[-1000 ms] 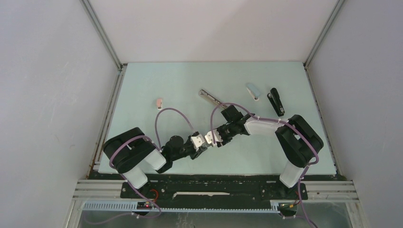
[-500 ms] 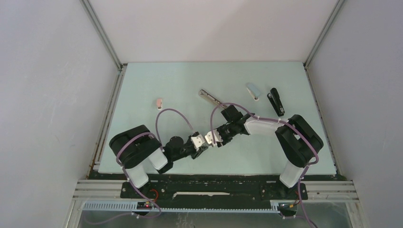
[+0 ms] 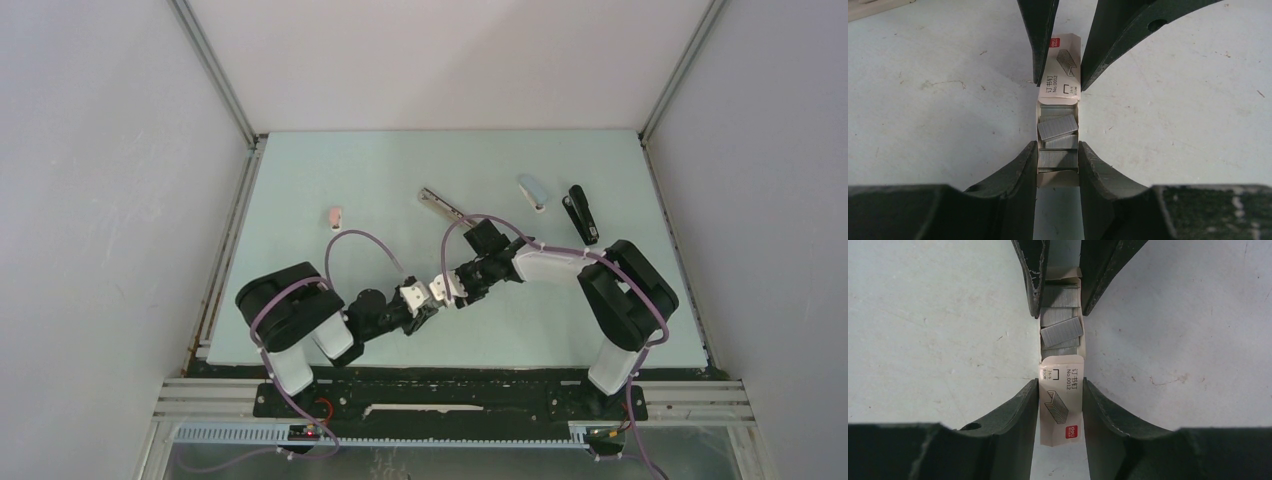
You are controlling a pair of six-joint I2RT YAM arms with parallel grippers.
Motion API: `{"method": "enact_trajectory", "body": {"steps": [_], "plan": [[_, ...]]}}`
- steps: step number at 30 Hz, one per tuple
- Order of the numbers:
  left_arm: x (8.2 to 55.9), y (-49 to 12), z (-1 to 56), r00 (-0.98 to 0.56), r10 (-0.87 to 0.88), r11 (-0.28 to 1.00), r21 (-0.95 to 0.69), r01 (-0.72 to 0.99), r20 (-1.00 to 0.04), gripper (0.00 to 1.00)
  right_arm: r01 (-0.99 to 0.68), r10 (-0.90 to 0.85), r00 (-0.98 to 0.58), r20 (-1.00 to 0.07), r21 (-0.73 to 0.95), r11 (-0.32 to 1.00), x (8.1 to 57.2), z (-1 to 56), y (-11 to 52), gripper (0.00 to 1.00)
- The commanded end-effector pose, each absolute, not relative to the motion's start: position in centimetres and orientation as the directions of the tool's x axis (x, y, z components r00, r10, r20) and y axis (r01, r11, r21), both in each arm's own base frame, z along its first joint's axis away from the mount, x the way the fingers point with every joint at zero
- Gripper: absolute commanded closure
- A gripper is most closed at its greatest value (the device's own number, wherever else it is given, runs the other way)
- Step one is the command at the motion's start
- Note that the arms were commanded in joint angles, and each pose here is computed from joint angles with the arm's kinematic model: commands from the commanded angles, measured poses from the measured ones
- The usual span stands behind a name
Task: Unload the staples from the stapler
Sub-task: Close the staple box at the center of the board.
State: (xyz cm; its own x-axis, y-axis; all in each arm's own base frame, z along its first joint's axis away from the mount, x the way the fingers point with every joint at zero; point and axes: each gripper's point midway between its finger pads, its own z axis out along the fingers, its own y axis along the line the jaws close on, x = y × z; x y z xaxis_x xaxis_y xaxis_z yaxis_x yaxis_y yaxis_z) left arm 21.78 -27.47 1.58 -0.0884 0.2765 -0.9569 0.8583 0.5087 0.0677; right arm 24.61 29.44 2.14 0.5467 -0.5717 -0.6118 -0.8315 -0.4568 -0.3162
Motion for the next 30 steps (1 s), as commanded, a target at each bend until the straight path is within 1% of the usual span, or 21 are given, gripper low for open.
{"method": "enact_trajectory", "body": {"steps": [1,13,25,30], "plan": [[22.4,-26.5,1.0,-0.143,0.261,0.590,0.041,0.806,-0.955,0.64,-0.834,-0.618,0.533,-0.578,-0.238,-0.497,23.0,0.0,29.0,0.55],[22.3,-27.2,1.0,-0.155,0.233,0.597,0.015,0.802,-0.960,0.65,-0.847,-0.629,0.511,-0.586,-0.216,-0.486,22.9,-0.2,29.1,0.55],[20.5,-28.3,0.5,-0.106,0.264,0.478,0.035,0.878,-0.959,0.66,-0.846,-0.629,0.512,-0.585,-0.217,-0.488,22.9,-0.1,29.2,0.56],[20.3,-28.5,0.6,-0.087,0.270,0.459,0.049,0.887,-0.959,0.65,-0.840,-0.621,0.519,-0.587,-0.216,-0.498,22.7,0.0,29.1,0.57]]}}
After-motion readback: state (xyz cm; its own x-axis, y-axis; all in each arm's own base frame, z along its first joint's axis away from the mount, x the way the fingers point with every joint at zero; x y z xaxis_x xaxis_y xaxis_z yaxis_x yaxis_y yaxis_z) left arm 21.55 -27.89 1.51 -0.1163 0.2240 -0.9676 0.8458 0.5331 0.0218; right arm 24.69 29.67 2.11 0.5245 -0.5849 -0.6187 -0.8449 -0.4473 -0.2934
